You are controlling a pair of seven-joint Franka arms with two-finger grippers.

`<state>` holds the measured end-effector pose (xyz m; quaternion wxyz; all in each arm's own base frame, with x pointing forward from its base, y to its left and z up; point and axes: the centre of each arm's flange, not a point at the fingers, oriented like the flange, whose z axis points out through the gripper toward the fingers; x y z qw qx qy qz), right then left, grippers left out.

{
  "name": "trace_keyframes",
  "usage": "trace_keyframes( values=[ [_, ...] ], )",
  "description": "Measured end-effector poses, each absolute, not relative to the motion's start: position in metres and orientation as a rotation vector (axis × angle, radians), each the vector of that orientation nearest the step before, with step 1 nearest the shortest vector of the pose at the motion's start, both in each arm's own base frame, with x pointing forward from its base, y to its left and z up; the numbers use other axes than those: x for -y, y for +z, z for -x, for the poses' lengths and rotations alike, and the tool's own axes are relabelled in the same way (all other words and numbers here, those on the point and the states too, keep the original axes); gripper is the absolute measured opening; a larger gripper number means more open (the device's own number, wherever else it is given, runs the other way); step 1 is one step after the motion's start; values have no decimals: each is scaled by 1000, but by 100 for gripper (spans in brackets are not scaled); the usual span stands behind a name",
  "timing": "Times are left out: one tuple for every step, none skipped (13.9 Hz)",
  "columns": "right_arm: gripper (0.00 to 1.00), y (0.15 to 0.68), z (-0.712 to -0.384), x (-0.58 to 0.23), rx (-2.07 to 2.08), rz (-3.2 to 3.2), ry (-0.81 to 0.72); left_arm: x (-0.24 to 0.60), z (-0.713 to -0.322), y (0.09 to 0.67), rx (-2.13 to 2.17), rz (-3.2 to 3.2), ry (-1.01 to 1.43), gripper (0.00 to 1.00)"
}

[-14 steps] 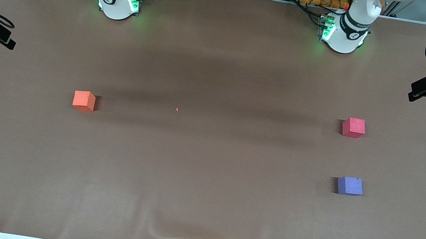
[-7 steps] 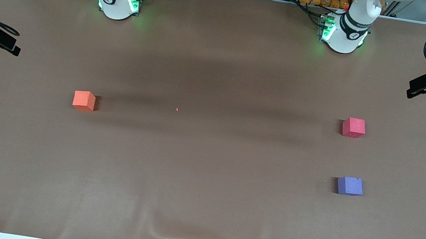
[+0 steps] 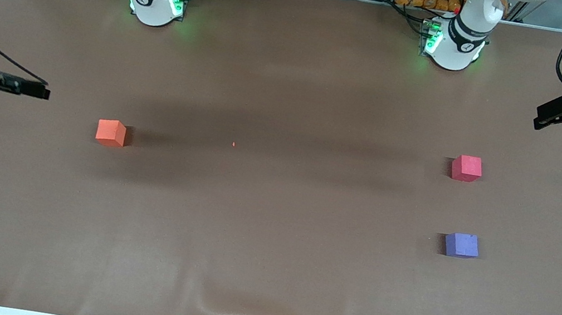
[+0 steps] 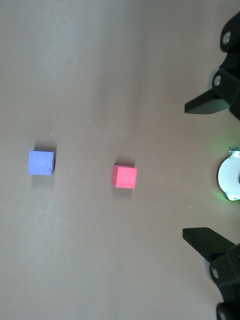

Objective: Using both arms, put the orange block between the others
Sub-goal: 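Reach the right gripper toward the orange cube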

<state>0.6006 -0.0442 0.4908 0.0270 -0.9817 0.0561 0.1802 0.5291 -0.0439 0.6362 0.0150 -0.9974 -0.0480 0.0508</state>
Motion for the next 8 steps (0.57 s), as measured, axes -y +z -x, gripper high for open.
trace_keyframes(
  values=[
    [100, 478, -602, 47, -175, 3024, 602, 45, -529, 636, 146, 3104, 159, 100],
    [100, 466, -603, 49, -173, 3026, 652, 46, -530, 636, 143, 3105, 156, 100],
    [100, 452, -603, 49, -166, 3033, 719, 47, -530, 636, 140, 3105, 154, 100],
    [100, 433, -604, 47, -155, 3031, 794, 48, -530, 636, 138, 3105, 153, 100],
    [100, 411, -607, 45, -148, 3019, 858, 50, -530, 636, 130, 3106, 153, 100],
    [100, 382, -609, 45, -147, 2999, 928, 55, -529, 636, 117, 3106, 153, 100],
    [100, 354, -612, 47, -148, 2980, 990, 59, -529, 636, 104, 3106, 153, 100],
    [100, 331, -614, 47, -146, 2964, 1036, 62, -528, 636, 95, 3106, 153, 100]
  ],
)
